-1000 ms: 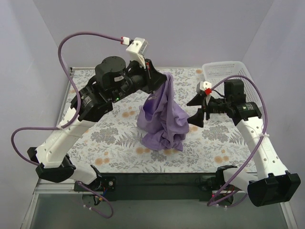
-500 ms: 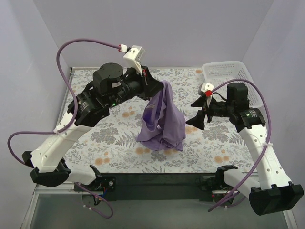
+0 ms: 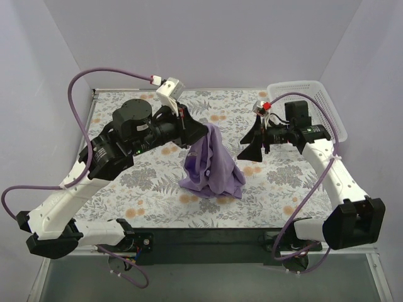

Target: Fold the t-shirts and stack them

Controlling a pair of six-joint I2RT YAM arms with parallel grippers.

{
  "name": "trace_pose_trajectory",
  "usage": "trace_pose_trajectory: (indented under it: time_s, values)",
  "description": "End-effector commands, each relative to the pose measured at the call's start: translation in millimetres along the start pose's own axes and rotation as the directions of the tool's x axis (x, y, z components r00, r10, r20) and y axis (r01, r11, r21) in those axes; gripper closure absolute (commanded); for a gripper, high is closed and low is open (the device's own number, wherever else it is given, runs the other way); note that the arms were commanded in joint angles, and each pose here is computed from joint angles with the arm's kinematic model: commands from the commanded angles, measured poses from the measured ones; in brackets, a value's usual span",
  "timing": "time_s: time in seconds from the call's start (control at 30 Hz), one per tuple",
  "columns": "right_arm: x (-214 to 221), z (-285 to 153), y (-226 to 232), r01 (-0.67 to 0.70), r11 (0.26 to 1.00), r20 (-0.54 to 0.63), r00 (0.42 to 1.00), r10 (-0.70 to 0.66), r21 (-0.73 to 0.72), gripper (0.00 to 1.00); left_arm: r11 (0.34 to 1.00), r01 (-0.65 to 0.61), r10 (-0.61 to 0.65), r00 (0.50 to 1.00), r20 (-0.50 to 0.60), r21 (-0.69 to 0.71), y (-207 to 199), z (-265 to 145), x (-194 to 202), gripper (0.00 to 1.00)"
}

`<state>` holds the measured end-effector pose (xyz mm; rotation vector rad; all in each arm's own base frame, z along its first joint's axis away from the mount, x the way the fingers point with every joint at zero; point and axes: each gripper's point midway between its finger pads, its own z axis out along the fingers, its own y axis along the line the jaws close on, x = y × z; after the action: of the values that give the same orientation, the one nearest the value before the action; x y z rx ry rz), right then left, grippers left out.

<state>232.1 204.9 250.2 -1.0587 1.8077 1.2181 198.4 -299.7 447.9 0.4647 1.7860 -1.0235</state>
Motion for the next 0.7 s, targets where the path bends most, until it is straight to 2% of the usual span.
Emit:
trace_pose_trajectory:
  time_s: [0.0,0.07,0.17,0.4,0.5,0.63,0.67]
  values:
    - [-38.3,2.1,11.9,0.098,0.984,0.095,0.992,-0.084,-0.151,0.03,0.996,-0.022,0.022,1.0,0.004,0.086,-12.4,-21.2,3.9,1.0]
    - [-42.0,5.8,14.7,0.135,0.966,0.123,0.986,-0.109,-0.222,0.03,0.995,-0.024,0.027,0.999,-0.027,0.098,-10.5,-22.1,17.2,1.0]
    - [-36.1,21.9,18.0,0.108,0.942,0.113,0.991,-0.076,-0.318,0.04,0.994,-0.022,0.026,0.999,-0.032,0.105,-9.9,-29.0,22.6,1.0]
    - [2.1,63.1,13.7,0.109,0.954,-0.037,0.992,-0.124,-0.28,0.05,0.996,-0.012,0.015,0.999,-0.031,0.092,-4.9,-33.4,29.7,1.0]
    - [8.1,75.1,2.4,0.106,0.964,-0.087,0.987,-0.131,-0.246,0.09,0.995,0.001,0.003,0.999,-0.034,0.099,-6.0,-33.2,31.4,1.0]
    - [11.1,83.9,-7.3,0.089,0.971,-0.123,0.985,-0.118,-0.223,0.28,0.995,0.016,-0.012,0.999,-0.035,0.097,-5.6,-35.1,33.1,1.0]
    - [10.2,84.6,-8.9,0.086,0.972,-0.126,0.985,-0.116,-0.219,0.46,0.995,0.018,-0.015,0.999,-0.032,0.097,-5.7,-36.2,32.8,1.0]
